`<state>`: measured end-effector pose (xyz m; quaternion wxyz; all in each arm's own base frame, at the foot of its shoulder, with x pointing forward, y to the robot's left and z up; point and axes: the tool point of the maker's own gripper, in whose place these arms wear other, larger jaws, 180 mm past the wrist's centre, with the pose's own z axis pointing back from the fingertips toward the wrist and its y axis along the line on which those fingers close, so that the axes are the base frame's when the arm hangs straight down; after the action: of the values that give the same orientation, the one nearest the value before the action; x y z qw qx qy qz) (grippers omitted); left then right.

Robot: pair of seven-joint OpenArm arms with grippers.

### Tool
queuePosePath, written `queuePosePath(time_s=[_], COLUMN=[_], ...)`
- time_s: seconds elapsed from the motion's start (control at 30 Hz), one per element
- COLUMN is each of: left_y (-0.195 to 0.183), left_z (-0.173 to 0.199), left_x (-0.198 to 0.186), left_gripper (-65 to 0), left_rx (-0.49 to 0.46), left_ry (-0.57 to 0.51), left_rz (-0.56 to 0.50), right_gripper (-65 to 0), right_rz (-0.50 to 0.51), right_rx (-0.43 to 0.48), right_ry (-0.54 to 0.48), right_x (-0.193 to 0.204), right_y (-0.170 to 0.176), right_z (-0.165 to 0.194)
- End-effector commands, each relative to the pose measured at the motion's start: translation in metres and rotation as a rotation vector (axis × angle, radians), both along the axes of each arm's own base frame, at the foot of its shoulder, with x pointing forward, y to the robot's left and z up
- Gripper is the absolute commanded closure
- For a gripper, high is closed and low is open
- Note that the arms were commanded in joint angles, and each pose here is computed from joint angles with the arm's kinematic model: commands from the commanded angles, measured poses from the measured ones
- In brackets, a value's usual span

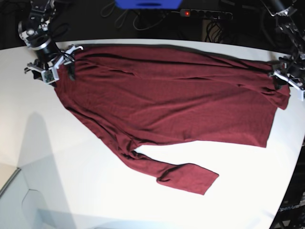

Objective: Layout the t-shirt on the table in an organized manner, then fold the t-shirt properly
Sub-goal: 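Move both grippers along the shirt sides to the hem edge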

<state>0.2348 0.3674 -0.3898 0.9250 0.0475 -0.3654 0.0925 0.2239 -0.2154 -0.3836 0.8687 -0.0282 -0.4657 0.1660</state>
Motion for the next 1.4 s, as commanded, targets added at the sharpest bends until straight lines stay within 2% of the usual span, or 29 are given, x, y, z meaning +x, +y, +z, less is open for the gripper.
queuePosePath(time_s=[0.0,0.23,0.4,0.5,0.6,0.7,1.03,1.13,1.27,1.37], left_y=[0.008,0.007,0.005,-0.002,0.006,0.014,0.048,0.047,0.021,0.016], left_z=[0.020,0.036,0.053,0.068,0.091,0.107,0.085,0.066,0.053,0.040], left_x=[0.011,0.018,0.026,0.036,0.051,0.077,0.156,0.167,0.192,0.194], left_gripper=[-37.6,-37.9,-38.0,-38.0,-38.0,-38.0,-38.0,-38.0,-38.0,-38.0], left_rx=[0.037,0.064,0.094,0.105,0.113,0.091,-0.163,-0.175,-0.185,-0.198], left_ry=[-0.058,-0.098,-0.139,-0.195,-0.271,-0.343,-0.381,-0.378,-0.396,-0.381], left_rz=[-0.005,-0.018,-0.033,-0.041,-0.005,0.029,0.134,0.117,0.046,0.041], right_gripper=[-39.1,-39.2,-39.2,-39.3,-39.3,-39.3,-39.3,-39.3,-39.3,-39.3], right_rz=[0.005,0.008,0.044,0.091,0.147,0.148,0.134,0.128,0.120,0.116], right_rx=[-0.003,0.002,0.037,0.055,0.081,0.109,0.184,0.220,0.257,0.285], right_ry=[-0.087,-0.174,-0.233,-0.235,-0.238,-0.229,-0.226,-0.186,-0.138,-0.107], right_x=[0.017,0.050,0.074,0.078,0.089,0.104,0.176,0.189,0.209,0.219], right_y=[-0.002,0.002,0.024,0.042,0.064,0.067,0.065,0.067,0.066,0.068], right_z=[0.022,0.045,0.059,0.059,0.058,0.051,0.046,0.033,0.021,0.013])
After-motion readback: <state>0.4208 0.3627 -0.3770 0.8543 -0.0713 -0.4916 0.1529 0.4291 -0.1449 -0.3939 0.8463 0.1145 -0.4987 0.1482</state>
